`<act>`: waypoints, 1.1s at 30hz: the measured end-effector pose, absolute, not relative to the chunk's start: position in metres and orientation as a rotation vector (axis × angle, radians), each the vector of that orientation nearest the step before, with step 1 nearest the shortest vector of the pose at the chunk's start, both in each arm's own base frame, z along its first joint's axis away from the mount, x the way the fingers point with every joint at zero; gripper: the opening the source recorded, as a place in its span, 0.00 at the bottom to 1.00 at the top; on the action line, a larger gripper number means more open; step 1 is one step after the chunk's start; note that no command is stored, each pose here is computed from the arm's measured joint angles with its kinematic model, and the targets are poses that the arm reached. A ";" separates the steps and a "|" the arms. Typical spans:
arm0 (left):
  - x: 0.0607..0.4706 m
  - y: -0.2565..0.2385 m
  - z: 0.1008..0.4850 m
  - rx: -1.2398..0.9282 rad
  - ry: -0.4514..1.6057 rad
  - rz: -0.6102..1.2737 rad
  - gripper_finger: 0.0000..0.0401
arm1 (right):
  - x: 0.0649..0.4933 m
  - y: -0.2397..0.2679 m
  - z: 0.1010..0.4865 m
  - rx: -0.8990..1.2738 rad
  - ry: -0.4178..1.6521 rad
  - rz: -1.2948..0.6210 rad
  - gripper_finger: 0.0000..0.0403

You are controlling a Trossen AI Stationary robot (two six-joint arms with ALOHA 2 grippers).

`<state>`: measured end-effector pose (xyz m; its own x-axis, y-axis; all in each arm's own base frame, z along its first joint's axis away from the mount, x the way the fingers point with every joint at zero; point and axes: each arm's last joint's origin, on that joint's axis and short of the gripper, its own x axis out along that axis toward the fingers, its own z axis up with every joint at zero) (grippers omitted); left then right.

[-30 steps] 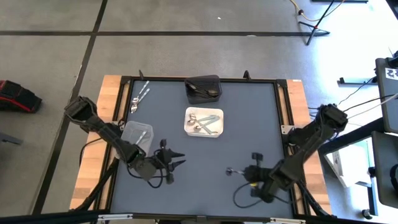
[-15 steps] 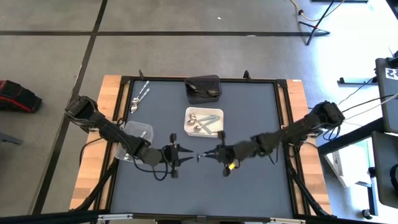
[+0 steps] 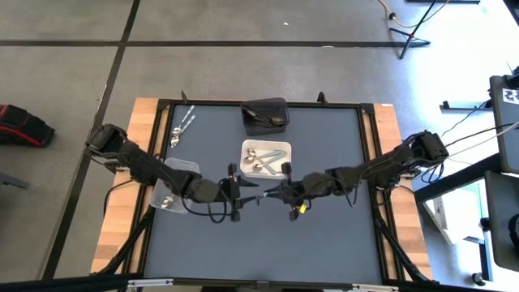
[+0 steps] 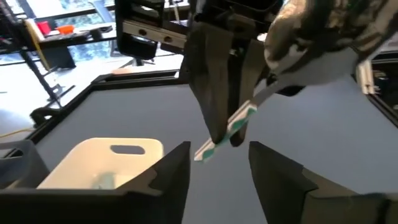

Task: Sort silverware by color (type)
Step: Put the white green spoon into the transparent bin

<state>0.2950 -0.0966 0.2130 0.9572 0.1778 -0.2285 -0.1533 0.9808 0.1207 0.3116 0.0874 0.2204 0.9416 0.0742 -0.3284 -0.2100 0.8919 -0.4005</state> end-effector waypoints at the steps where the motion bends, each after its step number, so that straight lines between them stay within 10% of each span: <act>1: 0.295 -0.097 0.213 0.104 0.242 0.166 0.41 | 0.312 0.087 0.221 -0.452 0.308 0.151 0.01; 19: 0.298 -0.094 0.224 0.202 0.153 0.173 0.41 | 0.327 0.071 0.212 -0.424 0.278 0.113 0.02; 33: 0.297 -0.098 0.225 0.226 0.136 0.170 0.03 | 0.327 0.070 0.212 -0.336 0.285 0.070 0.05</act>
<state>0.2971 -0.0979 0.2254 0.9765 0.1826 -0.1145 -0.1522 0.9603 0.2338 0.3268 0.0705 0.2124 0.9576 0.0207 -0.2872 -0.1149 0.9421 -0.3150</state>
